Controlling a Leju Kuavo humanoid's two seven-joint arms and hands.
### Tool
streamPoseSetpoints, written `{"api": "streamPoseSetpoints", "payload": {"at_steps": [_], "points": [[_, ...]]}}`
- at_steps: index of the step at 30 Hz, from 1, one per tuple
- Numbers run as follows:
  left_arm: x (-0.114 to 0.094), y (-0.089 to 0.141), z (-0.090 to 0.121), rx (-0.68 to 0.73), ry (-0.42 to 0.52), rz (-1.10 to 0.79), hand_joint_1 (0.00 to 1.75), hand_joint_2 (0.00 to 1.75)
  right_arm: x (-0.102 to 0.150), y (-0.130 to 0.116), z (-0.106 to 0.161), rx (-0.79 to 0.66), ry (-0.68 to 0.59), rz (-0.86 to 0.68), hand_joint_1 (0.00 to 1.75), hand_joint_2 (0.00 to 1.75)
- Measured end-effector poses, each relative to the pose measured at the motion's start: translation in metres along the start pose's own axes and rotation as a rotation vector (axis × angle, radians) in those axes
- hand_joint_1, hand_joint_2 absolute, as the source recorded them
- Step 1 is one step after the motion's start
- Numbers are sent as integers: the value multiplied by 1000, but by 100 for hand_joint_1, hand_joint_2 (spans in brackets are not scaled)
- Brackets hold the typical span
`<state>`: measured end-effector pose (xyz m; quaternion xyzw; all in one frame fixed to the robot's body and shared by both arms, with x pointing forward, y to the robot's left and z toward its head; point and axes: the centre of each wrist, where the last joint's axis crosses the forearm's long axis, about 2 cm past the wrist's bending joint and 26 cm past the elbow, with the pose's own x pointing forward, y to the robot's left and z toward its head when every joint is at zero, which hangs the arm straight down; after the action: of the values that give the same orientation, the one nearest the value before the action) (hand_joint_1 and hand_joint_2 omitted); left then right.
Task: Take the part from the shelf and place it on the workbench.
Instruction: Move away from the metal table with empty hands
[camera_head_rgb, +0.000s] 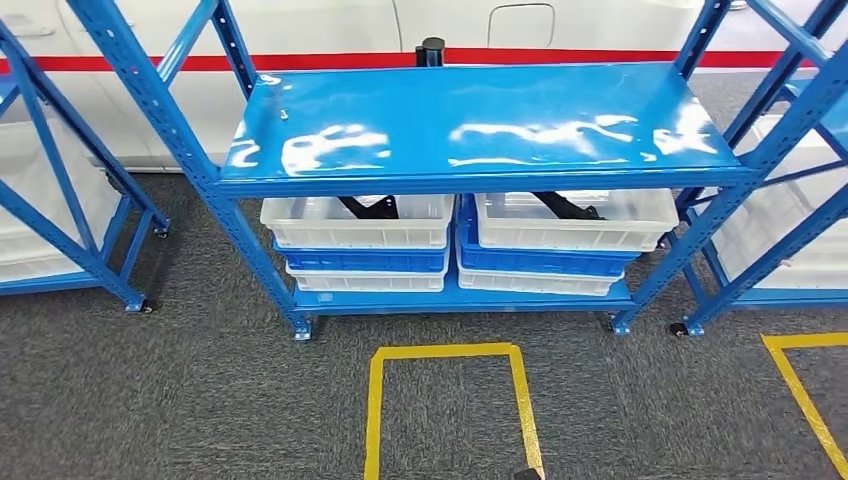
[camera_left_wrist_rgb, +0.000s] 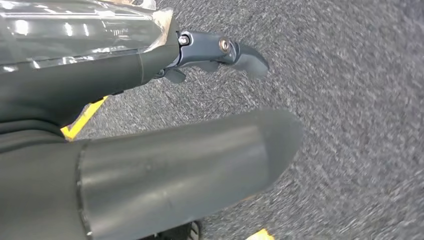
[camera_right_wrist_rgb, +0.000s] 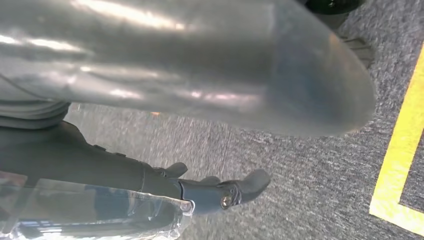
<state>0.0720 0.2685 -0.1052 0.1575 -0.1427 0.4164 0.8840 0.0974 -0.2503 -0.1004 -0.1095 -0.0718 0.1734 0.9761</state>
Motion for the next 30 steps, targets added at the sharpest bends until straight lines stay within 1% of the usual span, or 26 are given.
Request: {"api": "streamPoseSetpoints", "payload": {"at_steps": [19, 25, 30], "points": [[1, 2, -1, -8, -7, -14, 0, 0, -6, 2, 0, -2, 0, 13, 0, 0], [0, 0, 0, -6, -4, 2, 0, 0, -2, 0, 0, -6, -4, 26, 0, 0], [6, -3, -1, -3, -2, 30, 0, 0, 1, -1, 0, -7, -3, 42, 0, 0]]}}
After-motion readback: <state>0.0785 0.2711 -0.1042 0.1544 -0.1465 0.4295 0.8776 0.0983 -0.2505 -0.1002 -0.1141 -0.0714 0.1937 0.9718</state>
